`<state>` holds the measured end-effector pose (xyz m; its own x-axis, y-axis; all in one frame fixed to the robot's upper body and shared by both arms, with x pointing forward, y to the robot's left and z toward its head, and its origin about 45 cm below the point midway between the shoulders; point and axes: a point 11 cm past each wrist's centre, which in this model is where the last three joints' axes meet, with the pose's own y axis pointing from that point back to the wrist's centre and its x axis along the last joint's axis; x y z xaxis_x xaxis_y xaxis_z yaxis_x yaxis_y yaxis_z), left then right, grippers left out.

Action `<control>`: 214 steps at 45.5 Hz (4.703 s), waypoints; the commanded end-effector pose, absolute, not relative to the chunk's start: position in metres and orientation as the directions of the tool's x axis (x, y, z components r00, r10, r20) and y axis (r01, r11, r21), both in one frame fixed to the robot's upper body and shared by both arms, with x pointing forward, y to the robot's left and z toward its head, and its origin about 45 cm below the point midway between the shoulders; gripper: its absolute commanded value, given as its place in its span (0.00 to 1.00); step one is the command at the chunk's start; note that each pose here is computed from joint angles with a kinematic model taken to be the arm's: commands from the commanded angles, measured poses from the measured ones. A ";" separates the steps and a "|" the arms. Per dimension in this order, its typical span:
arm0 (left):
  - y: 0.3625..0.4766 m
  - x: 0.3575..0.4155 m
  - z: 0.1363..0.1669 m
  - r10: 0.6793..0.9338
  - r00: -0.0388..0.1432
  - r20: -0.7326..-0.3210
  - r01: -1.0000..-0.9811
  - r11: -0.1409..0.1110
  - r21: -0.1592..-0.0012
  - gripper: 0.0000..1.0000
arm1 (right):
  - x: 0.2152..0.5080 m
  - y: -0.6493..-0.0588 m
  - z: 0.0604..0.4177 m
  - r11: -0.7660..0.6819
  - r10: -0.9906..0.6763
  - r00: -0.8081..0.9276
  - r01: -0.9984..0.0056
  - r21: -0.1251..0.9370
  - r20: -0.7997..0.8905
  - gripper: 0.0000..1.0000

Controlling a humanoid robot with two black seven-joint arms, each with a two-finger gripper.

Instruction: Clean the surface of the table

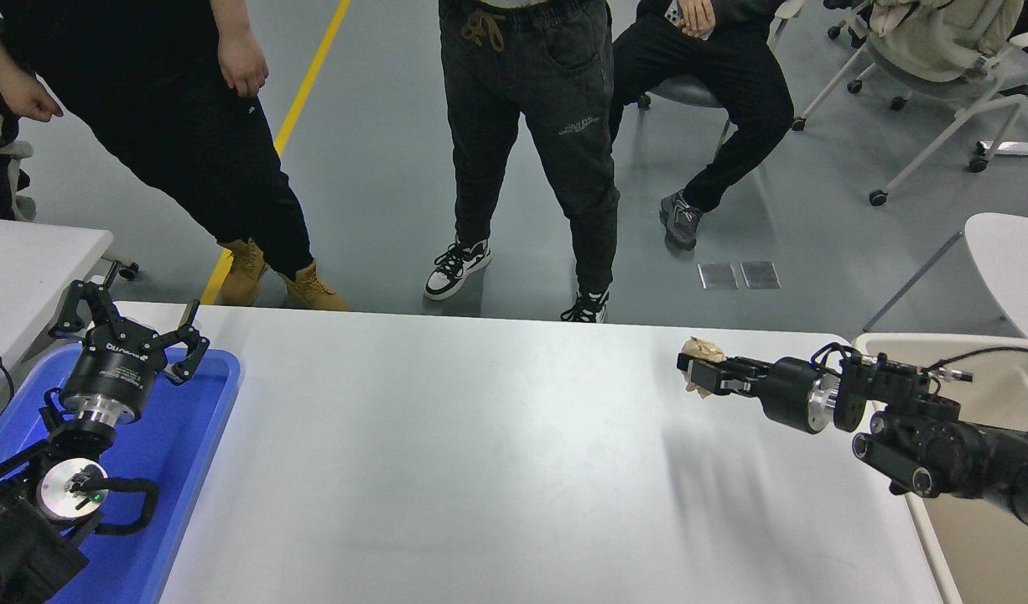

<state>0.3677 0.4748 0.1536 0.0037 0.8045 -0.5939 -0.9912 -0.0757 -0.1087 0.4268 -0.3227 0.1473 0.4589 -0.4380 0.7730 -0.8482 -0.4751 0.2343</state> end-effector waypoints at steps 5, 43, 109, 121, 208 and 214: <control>0.475 0.3677 0.1536 0.804 0.004 -0.594 -0.991 -0.076 -0.109 1.00 | 0.443 -0.360 0.169 -0.239 -0.747 0.231 -0.968 0.073 0.623 0.00; 0.475 0.3677 0.1536 0.804 0.004 -0.594 -0.991 -0.076 -0.109 1.00 | 0.436 -0.424 0.183 0.105 -0.941 -0.121 -0.992 -0.067 0.315 0.00; 0.475 0.3677 0.1536 0.804 0.004 -0.594 -0.991 -0.076 -0.109 1.00 | 0.414 -0.470 0.181 0.337 -0.940 -0.328 -0.936 -0.102 -0.098 0.00; 0.475 0.3677 0.1536 0.804 0.004 -0.594 -0.991 -0.076 -0.109 1.00 | 0.400 -0.512 0.188 0.404 -0.913 -0.407 -0.910 -0.092 0.018 0.00; 0.475 0.3677 0.1536 0.804 0.004 -0.594 -0.991 -0.076 -0.109 1.00 | 0.294 -0.569 0.069 0.565 -0.789 -0.093 -0.496 0.659 0.607 0.46; 0.475 0.3677 0.1536 0.804 0.004 -0.594 -0.991 -0.076 -0.109 1.00 | 0.292 -0.569 0.068 0.566 -0.790 -0.096 -0.495 0.659 0.606 0.78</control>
